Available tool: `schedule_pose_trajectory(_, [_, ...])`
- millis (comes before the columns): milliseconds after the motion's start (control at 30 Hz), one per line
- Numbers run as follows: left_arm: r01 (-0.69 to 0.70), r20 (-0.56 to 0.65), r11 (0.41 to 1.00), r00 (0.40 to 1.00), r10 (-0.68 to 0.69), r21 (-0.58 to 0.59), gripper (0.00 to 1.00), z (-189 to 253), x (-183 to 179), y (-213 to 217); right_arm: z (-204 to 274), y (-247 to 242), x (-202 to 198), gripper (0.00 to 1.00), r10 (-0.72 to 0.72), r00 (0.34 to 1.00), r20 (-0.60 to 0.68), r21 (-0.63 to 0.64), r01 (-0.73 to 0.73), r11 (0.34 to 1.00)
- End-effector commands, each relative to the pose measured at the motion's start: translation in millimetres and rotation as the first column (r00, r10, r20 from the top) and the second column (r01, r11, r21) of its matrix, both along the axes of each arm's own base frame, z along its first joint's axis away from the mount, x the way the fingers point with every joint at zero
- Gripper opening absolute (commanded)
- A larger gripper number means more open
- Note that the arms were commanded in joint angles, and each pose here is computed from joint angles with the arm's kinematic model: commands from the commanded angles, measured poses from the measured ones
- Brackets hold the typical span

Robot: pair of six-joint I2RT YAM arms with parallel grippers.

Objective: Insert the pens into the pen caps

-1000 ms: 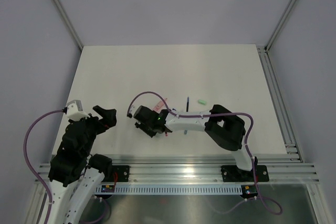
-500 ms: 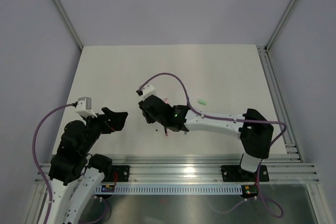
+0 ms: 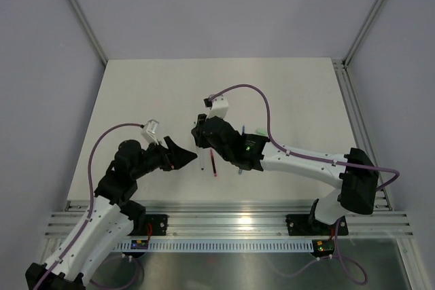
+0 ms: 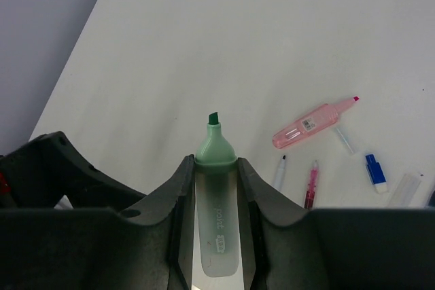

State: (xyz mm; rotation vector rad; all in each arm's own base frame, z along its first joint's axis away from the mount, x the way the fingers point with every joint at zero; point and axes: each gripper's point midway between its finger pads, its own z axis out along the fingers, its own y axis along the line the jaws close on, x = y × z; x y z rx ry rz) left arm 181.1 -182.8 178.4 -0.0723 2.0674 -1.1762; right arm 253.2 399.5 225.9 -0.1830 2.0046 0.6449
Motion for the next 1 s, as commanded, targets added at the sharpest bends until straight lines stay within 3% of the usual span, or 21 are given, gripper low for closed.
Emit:
schedule_pose_trajectory(0, [0.079, 0.179, 0.994, 0.982, -0.064, -0.081, 0.75, 53.4, 3.3, -23.5, 25.8, -1.4, 7.8, 0.06, -0.064, 0.998, 0.014, 0.097, 0.062, 0.993])
schedule_pose_trajectory(367, [0.052, 0.188, 0.999, 0.981, -0.053, 0.008, 0.46, 31.7, 18.0, -47.8, 19.0, -6.5, -1.0, 0.06, -0.038, 0.999, -0.011, 0.115, 0.039, 0.993])
schedule_pose_trajectory(700, [0.012, 0.247, 1.000, 0.969, -0.007, -0.018, 0.40, 37.1, 25.5, -51.1, 15.3, -8.2, -9.1, 0.06, -0.013, 0.999, -0.037, 0.143, 0.018, 0.990])
schedule_pose_trajectory(967, [0.045, 0.222, 0.999, 0.974, -0.042, -0.008, 0.14, 28.9, 23.2, -57.7, 18.0, -9.3, -14.1, 0.06, 0.001, 0.999, -0.036, 0.193, 0.006, 0.981])
